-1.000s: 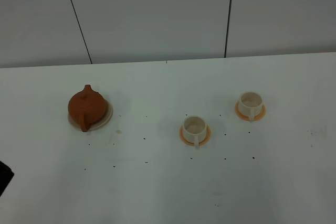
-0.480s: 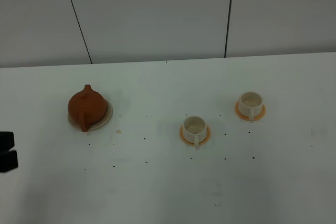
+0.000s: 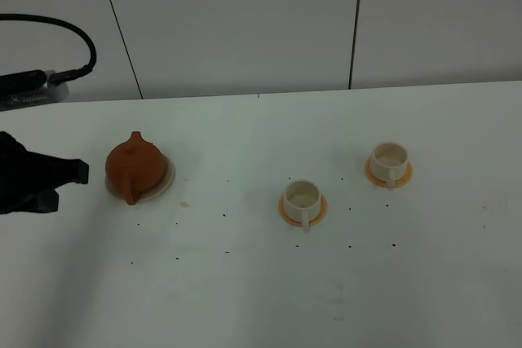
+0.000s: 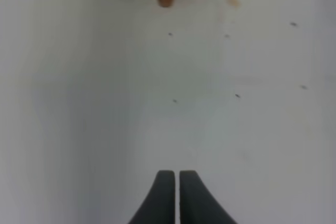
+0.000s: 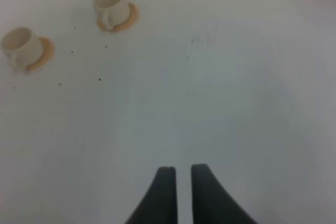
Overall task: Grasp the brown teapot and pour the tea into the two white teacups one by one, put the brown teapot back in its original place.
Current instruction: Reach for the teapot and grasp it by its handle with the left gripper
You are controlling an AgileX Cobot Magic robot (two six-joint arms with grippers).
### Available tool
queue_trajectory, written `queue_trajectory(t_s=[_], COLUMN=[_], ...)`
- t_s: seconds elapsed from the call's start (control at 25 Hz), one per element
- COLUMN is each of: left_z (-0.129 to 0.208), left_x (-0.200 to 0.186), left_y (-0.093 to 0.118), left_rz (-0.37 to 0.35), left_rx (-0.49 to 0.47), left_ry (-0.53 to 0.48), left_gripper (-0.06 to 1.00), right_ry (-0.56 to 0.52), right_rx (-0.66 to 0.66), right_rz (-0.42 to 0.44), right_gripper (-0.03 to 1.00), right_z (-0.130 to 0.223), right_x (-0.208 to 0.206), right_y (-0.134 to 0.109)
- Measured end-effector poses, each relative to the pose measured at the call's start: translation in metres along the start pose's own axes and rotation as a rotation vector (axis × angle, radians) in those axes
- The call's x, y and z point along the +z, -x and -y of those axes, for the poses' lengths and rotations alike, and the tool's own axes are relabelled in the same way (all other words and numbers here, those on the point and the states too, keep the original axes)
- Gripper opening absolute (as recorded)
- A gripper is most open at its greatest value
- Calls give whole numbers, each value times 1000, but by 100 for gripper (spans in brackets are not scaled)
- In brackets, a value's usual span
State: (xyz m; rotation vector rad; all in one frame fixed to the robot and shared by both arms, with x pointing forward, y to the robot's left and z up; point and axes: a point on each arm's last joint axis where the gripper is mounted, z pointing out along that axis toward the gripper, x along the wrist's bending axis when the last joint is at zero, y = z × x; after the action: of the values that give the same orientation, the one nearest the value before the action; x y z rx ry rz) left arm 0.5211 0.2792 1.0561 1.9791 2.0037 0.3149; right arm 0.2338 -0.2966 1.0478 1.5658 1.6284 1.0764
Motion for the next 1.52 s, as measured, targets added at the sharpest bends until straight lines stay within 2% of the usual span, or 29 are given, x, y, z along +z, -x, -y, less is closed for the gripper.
queue_trajectory(t_s=[0.12,0.32,0.48,0.6,0.8,1.0,1.16,1.36,1.52], left_z=[-19,-41,-61,-68,-73,-81,-86,-95,-101], left_x=[-4,-9,-9,0,39,85,113,122,118], left_y=[-1,-6,-11,-14,-17,-14,-6,2,5], left_rz=[-24,-114,-193,-225,-258,-242,-175,-97,-78], left_rx=[2,31,-26,-73,-77,-63,-90,-107,-61], left_ry=[22,-69,-67,-60,-144,-166,-163,-109,-78], left_gripper=[10,25,35,36,36,36,36,36,36], right_ry=[0,0,0,0,0,0,0,0,0], right_rx=[0,0,0,0,0,0,0,0,0], right_rz=[0,0,0,0,0,0,0,0,0], right_gripper=[7,8,9,9,10,10,11,12,12], right_z=[0,0,0,0,0,0,0,0,0], right_x=[0,0,0,0,0,0,0,0,0], right_y=[0,0,0,0,0,0,0,0,0])
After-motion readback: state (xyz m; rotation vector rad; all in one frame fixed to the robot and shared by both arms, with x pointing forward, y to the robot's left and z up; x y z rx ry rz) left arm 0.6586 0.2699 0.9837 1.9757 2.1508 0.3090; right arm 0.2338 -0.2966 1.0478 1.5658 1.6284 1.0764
